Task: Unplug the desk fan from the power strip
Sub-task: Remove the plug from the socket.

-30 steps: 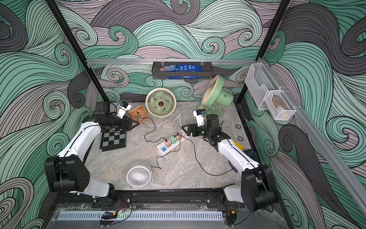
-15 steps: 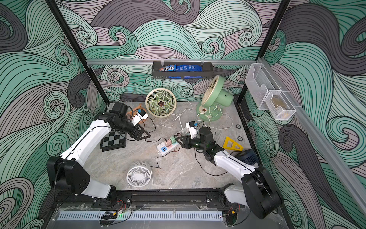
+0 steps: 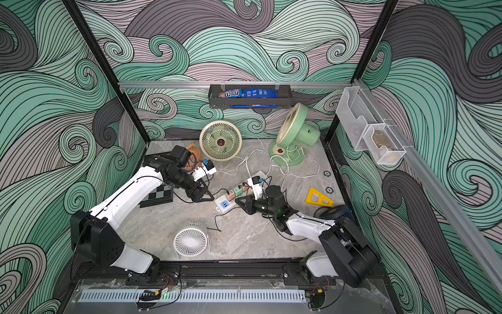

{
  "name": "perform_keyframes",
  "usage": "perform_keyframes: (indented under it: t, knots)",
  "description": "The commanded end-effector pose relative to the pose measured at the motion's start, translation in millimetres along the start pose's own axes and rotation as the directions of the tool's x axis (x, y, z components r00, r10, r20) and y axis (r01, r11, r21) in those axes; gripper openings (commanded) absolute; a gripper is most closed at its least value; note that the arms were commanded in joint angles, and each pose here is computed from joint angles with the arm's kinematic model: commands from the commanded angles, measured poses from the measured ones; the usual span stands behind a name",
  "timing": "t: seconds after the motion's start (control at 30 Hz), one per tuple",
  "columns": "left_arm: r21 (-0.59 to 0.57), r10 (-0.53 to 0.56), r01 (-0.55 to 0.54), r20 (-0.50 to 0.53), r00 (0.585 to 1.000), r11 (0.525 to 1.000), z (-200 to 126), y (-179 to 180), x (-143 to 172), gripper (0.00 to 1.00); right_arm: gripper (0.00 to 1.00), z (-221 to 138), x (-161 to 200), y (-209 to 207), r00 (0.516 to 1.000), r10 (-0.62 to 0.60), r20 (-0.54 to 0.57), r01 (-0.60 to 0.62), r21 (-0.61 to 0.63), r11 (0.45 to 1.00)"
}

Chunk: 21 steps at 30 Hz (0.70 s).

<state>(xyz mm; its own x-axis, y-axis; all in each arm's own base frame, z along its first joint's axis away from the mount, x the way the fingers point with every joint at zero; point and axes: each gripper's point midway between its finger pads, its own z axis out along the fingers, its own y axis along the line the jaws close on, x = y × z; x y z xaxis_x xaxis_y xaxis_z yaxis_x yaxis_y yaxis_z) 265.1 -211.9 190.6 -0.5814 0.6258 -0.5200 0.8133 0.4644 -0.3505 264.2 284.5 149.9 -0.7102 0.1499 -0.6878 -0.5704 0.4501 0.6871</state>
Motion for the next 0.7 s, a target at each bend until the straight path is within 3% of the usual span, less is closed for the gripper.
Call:
perform_keyframes:
  t: [0.0,0.5,0.67]
  knots:
    - [-0.063,0.019,-0.019,-0.01,1.0,0.998,21.6,17.0,-11.4,0.88,0.17,1.3,-2.7,2.3,0.998,-0.023,0.056,0.024,-0.02,1.0]
    - [-0.148,-0.004,-0.013,-0.113,0.994,0.989,84.3,52.7,-31.1,0.83,0.03,24.7,20.0,-25.6,0.998,0.04,0.043,-0.04,0.006,0.999]
    - [-0.198,-0.002,-0.025,-0.132,0.991,0.98,97.6,61.9,-34.7,0.75,0.02,33.9,22.6,-35.0,0.997,0.06,0.042,-0.061,0.013,0.998]
